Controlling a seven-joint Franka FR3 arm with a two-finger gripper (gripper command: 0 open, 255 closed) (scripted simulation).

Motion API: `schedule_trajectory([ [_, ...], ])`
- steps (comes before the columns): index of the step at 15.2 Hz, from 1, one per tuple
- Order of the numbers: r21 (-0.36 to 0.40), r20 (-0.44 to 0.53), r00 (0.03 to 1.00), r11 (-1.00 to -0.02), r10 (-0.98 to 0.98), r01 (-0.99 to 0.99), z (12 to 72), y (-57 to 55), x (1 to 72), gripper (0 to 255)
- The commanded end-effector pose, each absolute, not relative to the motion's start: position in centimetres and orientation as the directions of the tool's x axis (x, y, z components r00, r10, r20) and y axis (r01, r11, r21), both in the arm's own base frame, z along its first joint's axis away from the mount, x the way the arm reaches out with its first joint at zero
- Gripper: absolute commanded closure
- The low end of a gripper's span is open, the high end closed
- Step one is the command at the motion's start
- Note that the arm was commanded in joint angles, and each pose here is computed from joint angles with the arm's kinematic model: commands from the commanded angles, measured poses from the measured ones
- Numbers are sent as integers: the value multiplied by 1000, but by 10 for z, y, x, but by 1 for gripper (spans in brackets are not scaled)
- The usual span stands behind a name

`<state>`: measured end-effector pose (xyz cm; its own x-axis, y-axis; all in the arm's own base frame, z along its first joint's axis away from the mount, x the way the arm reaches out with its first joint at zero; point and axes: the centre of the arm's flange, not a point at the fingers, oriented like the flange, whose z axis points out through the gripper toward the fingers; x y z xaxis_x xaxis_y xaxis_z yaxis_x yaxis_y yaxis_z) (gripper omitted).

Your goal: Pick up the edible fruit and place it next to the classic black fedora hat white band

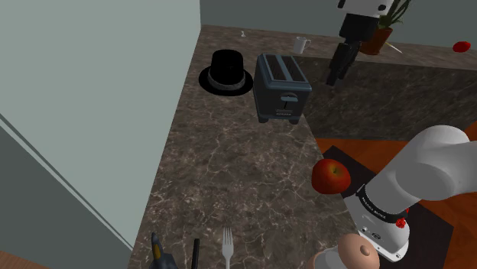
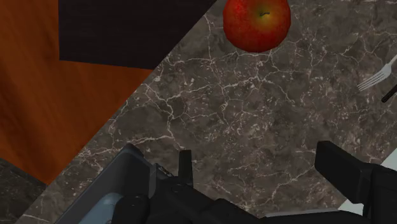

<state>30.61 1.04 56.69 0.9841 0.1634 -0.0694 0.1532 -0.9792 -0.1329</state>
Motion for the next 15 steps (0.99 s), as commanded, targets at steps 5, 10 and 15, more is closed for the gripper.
schedule_trajectory([
  [5,-82,-60,986,-985,155,149,539,41,266,0],
  [10,-19,-48,988,-989,144,143,502,78,216,0],
  [15,44,-36,990,-990,135,136,462,113,167,0],
])
